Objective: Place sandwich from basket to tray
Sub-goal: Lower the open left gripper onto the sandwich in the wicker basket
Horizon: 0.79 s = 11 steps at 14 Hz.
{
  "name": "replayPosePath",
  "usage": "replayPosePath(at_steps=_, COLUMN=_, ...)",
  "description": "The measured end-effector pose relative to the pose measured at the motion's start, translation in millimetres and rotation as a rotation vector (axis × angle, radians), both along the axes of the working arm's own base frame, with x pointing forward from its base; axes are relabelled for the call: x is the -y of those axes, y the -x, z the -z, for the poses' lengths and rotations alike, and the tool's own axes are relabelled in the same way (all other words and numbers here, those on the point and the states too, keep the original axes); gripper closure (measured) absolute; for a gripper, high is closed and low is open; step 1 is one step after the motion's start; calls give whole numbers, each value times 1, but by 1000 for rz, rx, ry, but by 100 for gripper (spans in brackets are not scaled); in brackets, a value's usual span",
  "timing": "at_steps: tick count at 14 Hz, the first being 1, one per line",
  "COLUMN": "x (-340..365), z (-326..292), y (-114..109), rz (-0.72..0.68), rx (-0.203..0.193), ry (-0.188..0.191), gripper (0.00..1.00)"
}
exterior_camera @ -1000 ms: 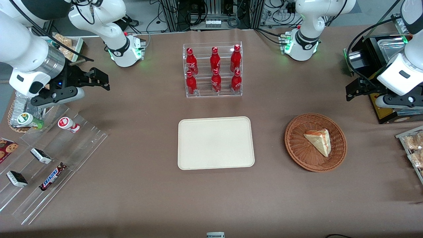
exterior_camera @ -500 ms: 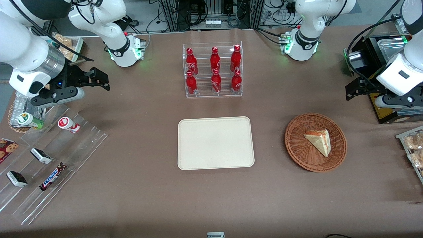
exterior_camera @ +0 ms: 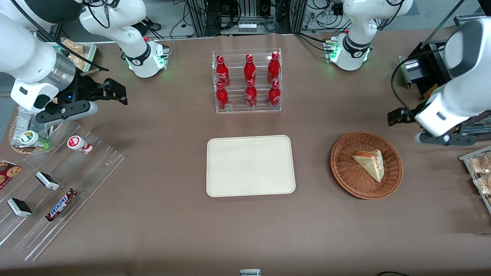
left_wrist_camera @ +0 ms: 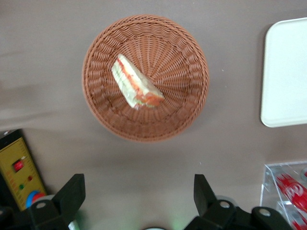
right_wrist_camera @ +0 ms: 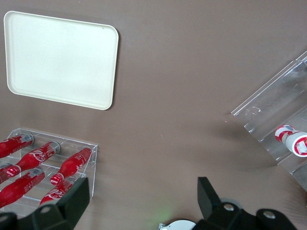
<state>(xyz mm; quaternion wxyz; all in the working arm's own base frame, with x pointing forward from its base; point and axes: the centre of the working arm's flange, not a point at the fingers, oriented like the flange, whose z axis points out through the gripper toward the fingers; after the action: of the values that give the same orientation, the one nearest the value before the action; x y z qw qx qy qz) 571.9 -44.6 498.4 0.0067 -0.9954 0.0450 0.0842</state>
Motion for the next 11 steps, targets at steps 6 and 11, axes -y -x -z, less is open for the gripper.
replayPosePath(at_steps=6, x=-11, z=110, y=5, rz=-3, rx=56, ry=-14, gripper=0)
replayPosePath(at_steps=11, x=-14, z=169, y=8, rz=-317, rx=149, ry=-31, gripper=0)
